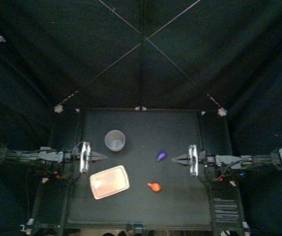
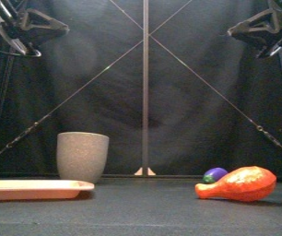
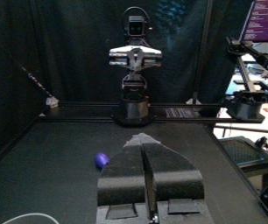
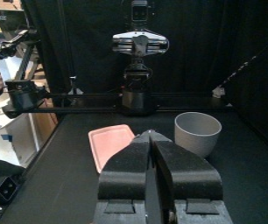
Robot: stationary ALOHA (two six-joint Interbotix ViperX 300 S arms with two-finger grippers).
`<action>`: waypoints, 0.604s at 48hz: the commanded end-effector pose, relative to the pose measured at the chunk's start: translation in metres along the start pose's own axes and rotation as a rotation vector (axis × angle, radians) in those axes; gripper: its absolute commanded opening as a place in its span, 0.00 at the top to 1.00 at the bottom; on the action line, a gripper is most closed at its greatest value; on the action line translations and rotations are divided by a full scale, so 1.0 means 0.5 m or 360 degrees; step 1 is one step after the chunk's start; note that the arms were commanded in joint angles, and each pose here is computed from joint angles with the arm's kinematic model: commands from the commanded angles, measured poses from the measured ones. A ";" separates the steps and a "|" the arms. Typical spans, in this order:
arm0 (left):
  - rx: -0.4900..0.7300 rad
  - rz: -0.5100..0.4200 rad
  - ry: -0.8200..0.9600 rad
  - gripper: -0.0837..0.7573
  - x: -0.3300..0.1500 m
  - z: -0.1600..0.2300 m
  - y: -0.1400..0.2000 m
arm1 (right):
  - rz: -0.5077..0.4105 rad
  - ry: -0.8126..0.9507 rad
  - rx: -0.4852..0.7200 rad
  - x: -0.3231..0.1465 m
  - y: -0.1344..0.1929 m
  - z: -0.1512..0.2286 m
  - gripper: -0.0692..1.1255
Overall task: Pick the drumstick then place it on the pink plate
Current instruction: Pick the drumstick
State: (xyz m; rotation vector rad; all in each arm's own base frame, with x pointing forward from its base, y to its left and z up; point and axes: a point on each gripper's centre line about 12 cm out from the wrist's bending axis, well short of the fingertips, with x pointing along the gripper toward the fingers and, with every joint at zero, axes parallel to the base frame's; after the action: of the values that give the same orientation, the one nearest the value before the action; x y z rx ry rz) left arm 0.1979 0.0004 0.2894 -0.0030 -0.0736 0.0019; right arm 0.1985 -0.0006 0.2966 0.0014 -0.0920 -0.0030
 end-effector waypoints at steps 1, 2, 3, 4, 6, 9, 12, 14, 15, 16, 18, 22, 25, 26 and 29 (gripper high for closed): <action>-0.0015 -0.0004 0.0017 0.87 0.010 0.003 -0.001 | 0.0010 0.0047 0.0044 0.013 0.003 -0.008 0.86; -0.0015 -0.0004 0.0020 0.87 0.010 0.002 -0.001 | 0.0007 0.0061 0.0063 0.015 0.003 -0.011 0.86; -0.0015 -0.0004 0.0022 0.87 0.011 0.002 -0.001 | 0.0006 0.0078 0.0080 0.018 0.003 -0.014 0.86; -0.0015 -0.0004 0.0024 0.87 0.011 0.001 -0.001 | 0.0002 0.0103 0.0111 0.024 0.003 -0.018 0.86; -0.0012 -0.0004 0.0024 0.87 0.011 0.001 -0.001 | -0.0001 0.0147 0.0149 0.032 0.004 -0.024 0.86; -0.0012 -0.0004 0.0027 0.87 0.012 0.000 -0.001 | -0.0006 0.0218 0.0205 0.047 0.006 -0.034 0.86; -0.0012 -0.0004 0.0029 0.87 0.012 0.000 -0.001 | 0.0017 0.0297 0.0258 0.065 0.016 -0.040 0.86; -0.0012 -0.0004 0.0029 0.87 0.012 0.000 -0.001 | 0.0042 0.0356 0.0278 0.076 0.026 -0.044 0.86; -0.0012 -0.0004 0.0029 0.87 0.012 0.000 -0.001 | 0.0052 0.0391 0.0286 0.081 0.030 -0.048 0.86; -0.0012 -0.0004 0.0032 0.87 0.013 -0.001 -0.001 | 0.0067 0.0417 0.0288 0.087 0.035 -0.048 0.86; -0.0012 -0.0004 0.0029 0.87 0.012 0.000 -0.001 | 0.0082 0.0480 0.0301 0.096 0.043 -0.052 0.86; -0.0015 -0.0004 0.0032 0.87 0.013 -0.001 -0.001 | 0.0108 0.0631 0.0314 0.114 0.057 -0.061 0.86; -0.0012 -0.0004 0.0032 0.87 0.013 -0.001 -0.001 | 0.0123 0.0733 0.0347 0.121 0.067 -0.063 0.86; -0.0012 -0.0004 0.0032 0.87 0.013 -0.001 -0.001 | 0.0123 0.0769 0.0364 0.122 0.069 -0.063 0.86; -0.0015 -0.0004 0.0032 0.87 0.013 -0.001 -0.001 | 0.0119 0.0874 0.0417 0.126 0.074 -0.065 0.86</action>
State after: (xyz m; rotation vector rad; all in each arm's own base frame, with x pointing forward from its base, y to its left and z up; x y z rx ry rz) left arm 0.2021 0.0003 0.2833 -0.0105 -0.0399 0.0020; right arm 0.2598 0.0324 0.2592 0.2235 0.4207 0.0765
